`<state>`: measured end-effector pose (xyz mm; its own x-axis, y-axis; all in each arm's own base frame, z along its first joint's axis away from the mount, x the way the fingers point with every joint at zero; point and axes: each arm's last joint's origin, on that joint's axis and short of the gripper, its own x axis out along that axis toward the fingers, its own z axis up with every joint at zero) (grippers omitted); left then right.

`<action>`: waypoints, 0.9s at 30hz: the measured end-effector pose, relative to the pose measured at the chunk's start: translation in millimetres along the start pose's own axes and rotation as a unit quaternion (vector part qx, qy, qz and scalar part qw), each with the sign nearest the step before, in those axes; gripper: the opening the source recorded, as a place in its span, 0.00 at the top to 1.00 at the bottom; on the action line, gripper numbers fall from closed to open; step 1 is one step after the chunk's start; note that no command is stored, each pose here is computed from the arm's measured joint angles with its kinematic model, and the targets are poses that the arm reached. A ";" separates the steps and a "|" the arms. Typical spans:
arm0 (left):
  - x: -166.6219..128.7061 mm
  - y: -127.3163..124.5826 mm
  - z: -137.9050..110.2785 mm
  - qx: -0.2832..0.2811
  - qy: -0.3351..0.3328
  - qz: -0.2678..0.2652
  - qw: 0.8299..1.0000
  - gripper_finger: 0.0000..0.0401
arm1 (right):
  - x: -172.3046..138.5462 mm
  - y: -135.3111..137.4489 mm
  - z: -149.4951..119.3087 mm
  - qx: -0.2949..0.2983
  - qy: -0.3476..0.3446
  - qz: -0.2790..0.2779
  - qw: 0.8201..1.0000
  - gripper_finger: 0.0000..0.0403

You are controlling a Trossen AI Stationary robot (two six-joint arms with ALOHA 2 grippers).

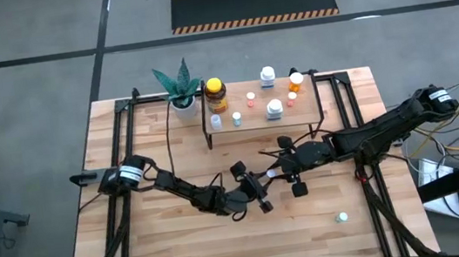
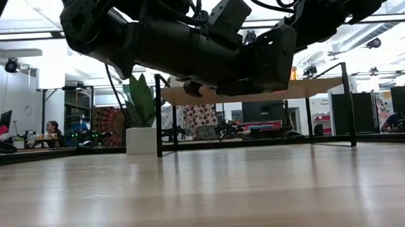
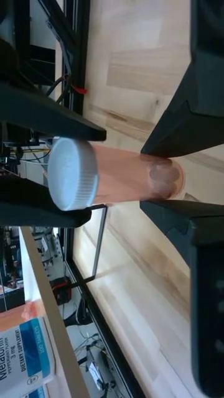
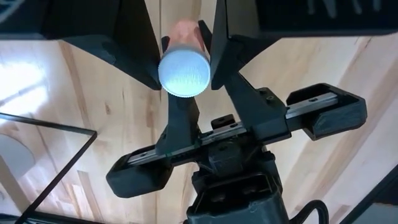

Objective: Pick and place medicine bottles onto shelf by color
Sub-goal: Put the pink medicine bottle on the shelf

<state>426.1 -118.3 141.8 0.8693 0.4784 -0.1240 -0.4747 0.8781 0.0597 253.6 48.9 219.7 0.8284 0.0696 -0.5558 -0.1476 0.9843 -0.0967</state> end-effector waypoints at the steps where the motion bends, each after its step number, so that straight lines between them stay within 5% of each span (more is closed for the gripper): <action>1: -0.5 -0.5 -0.1 0.000 0.000 -0.001 1.000 0.78 | -0.1 0.0 0.0 0.003 0.000 0.000 1.000 0.72; 17: -17.2 4.4 22.3 0.048 -0.008 -0.016 0.999 0.50 | -6.0 -1.2 4.3 0.018 -0.011 -0.003 1.000 0.72; 27: -43.1 19.3 57.0 0.136 0.058 -0.016 0.989 0.48 | -30.8 -13.1 52.4 0.021 -0.016 -0.067 0.997 0.72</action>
<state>387.3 -121.6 204.8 0.8543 0.4603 -0.2414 -0.3795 0.8698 0.3153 258.3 42.3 281.3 0.8564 -0.0592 -0.5129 -0.0116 0.9909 -0.1338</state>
